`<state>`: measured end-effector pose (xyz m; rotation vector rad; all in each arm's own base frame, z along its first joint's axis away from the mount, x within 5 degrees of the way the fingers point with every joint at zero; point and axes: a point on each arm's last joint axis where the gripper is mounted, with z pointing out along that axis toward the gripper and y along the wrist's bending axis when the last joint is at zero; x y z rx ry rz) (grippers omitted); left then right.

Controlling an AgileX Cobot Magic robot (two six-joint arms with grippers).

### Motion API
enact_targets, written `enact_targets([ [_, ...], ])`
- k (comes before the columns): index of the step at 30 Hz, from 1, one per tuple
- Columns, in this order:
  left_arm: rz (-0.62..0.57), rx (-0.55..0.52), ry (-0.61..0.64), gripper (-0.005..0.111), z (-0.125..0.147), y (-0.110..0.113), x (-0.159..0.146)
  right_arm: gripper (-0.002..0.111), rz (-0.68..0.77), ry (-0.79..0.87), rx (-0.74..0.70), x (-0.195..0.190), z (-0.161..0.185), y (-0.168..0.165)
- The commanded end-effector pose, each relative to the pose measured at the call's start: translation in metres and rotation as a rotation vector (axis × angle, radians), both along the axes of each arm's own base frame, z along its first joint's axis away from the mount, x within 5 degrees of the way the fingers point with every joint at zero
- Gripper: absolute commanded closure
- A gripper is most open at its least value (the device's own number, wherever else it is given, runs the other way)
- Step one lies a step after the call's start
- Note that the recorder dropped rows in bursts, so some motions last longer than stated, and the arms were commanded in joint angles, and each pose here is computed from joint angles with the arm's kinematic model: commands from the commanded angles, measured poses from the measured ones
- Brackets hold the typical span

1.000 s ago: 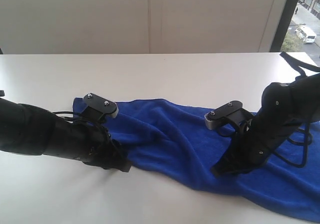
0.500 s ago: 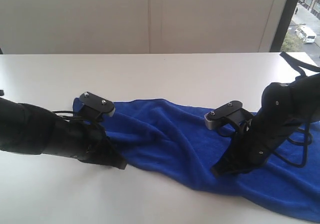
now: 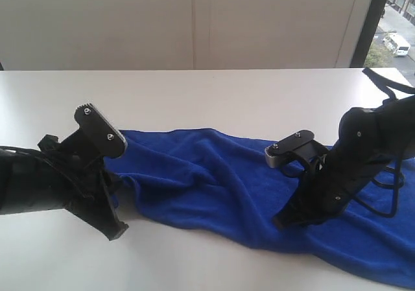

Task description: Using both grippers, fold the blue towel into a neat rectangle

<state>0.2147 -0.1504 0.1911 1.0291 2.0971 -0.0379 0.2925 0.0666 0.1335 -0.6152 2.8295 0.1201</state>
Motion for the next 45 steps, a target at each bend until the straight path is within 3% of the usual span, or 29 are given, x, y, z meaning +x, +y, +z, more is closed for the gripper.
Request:
enact_targets([
  [1,-0.111,0.108,-0.094,0.107,0.011,-0.01,-0.017,0.108,0.005,-0.012,0.001,0.001,0.0,0.001],
  [8,-0.052,0.326,-0.159,0.107,0.007,-0.008,-0.031,0.108,0.007,0.003,0.0,0.0,0.0,0.001],
  [14,-0.138,0.319,-0.121,0.107,-0.005,-0.011,-0.045,0.108,0.007,0.001,0.001,0.0,0.0,0.001],
  [23,-0.114,0.348,-0.076,0.107,-0.02,0.001,-0.053,0.108,0.012,0.009,-0.004,-0.001,0.0,0.001],
  [27,-0.128,0.423,-0.062,0.107,-0.03,0.012,-0.058,0.108,0.019,0.004,-0.012,0.0,0.0,0.0],
  [31,-0.166,0.401,-0.036,0.106,-0.035,0.011,-0.063,0.108,0.019,0.004,-0.012,0.0,0.0,0.0],
  [34,-0.202,0.368,-0.019,0.095,-0.036,0.008,-0.066,0.108,0.02,0.01,-0.012,-0.001,0.0,0.0],
  [39,-0.201,0.369,-0.019,0.06,-0.036,0.008,-0.066,0.108,0.021,0.017,-0.012,-0.002,-0.001,0.0],
  [42,-0.157,0.411,-0.04,0.042,-0.035,0.012,-0.063,0.108,0.021,0.017,-0.012,-0.002,-0.001,0.0],
  [45,-0.056,0.491,-0.092,0.035,-0.026,0.02,-0.054,0.108,0.021,0.017,-0.012,-0.002,-0.001,0.0],
])
